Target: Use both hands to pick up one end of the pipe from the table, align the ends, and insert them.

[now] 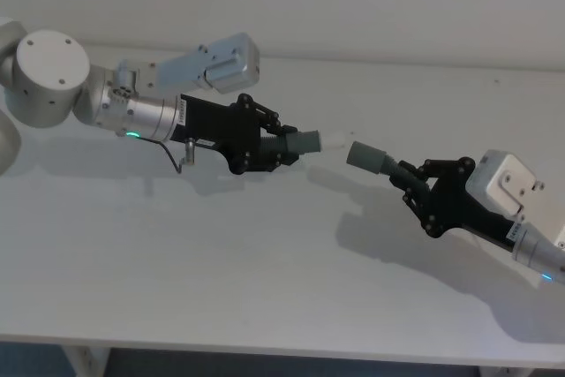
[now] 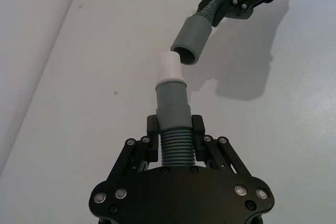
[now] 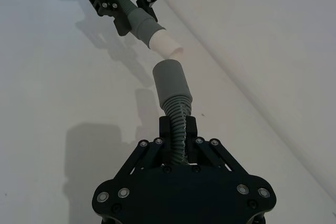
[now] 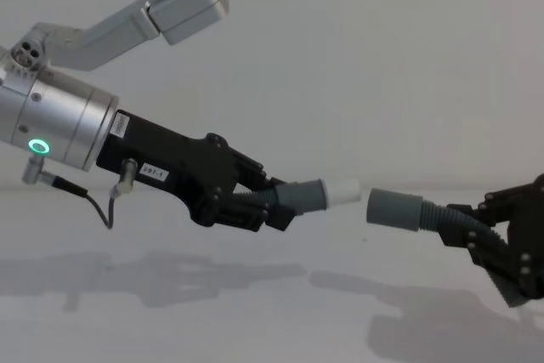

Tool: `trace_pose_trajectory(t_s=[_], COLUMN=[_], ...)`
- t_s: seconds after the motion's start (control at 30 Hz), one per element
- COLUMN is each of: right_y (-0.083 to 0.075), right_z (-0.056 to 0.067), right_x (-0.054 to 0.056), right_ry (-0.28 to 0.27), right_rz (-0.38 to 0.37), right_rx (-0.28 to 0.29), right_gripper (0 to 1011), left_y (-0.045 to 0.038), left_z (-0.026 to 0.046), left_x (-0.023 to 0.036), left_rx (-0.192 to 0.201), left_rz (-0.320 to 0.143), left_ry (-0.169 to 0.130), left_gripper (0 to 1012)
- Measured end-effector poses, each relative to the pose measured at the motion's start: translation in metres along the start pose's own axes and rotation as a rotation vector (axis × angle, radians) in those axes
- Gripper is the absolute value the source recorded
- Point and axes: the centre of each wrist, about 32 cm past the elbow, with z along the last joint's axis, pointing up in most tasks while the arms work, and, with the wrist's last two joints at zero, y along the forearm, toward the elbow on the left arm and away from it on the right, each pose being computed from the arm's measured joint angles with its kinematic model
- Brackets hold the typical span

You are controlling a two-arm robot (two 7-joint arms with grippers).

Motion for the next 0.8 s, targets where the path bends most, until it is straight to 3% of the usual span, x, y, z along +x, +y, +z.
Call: trace_pose_trajectory(t_s=[0.8], right_y=[-0.0013], right_z=[0.0015], right_x=[-0.0001], right_ry=[0.008], right_rz=[-0.006], right_rx=[0.015], right_gripper=[155], left_y=[-0.0007], left_z=[0.0014], left_x=[-0.0034], left_rx=[0.018], left_rz=[0.003], left_ry=[0.005], left_gripper=[360])
